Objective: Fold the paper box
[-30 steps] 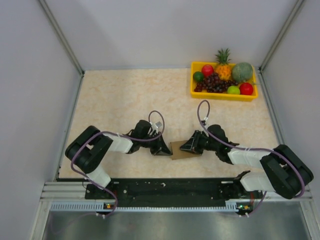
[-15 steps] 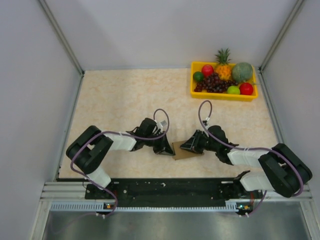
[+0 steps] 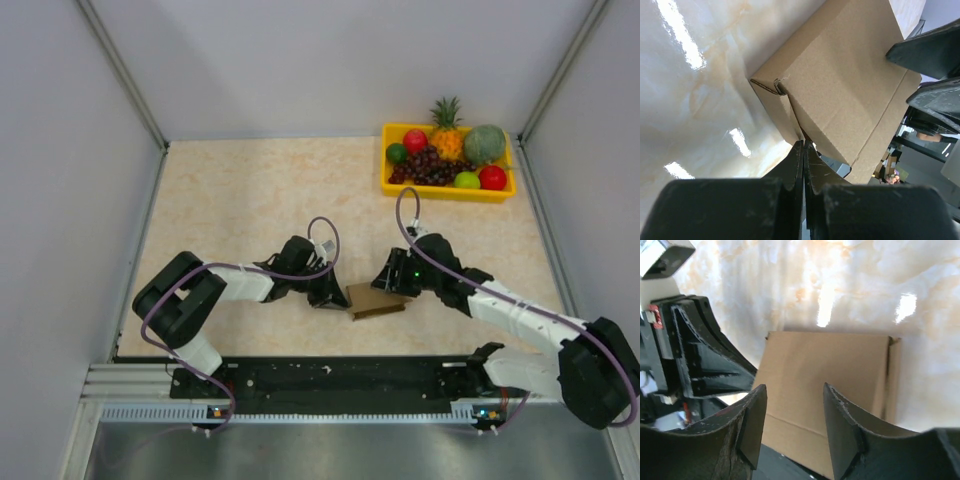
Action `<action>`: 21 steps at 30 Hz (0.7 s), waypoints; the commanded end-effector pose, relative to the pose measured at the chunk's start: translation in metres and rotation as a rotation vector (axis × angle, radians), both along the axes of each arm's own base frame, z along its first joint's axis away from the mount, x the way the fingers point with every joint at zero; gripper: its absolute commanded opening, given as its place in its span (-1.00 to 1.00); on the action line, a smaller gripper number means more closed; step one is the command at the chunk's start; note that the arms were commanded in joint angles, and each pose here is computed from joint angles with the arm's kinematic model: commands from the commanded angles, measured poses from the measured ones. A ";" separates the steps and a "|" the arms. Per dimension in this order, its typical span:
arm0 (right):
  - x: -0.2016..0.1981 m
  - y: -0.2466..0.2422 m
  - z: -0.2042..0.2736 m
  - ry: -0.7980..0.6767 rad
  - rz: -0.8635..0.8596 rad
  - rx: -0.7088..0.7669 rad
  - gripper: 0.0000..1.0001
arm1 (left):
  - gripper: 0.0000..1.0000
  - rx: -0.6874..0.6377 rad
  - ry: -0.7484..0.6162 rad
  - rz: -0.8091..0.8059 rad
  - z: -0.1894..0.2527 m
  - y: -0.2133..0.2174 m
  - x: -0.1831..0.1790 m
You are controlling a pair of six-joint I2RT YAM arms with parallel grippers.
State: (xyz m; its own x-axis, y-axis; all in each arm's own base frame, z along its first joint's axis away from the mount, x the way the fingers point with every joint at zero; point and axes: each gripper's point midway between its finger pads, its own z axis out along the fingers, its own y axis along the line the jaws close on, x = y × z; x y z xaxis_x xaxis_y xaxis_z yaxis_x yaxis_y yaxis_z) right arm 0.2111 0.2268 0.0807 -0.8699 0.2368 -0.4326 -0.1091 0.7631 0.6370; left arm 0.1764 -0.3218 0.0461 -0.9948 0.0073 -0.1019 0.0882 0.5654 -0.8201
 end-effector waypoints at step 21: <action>-0.027 -0.037 -0.028 0.060 0.071 -0.042 0.39 | -1.00 -0.030 -0.092 -0.028 0.023 -0.002 0.008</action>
State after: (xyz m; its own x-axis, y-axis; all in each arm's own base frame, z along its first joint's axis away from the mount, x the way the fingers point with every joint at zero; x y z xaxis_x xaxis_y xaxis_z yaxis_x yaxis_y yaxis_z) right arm 0.1803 0.1821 0.0480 -0.9179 0.1315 -0.3745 -0.1088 0.8240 0.5561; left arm 0.1743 -0.3209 0.0459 -0.9944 0.0218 -0.1032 0.0972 0.5700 -0.8159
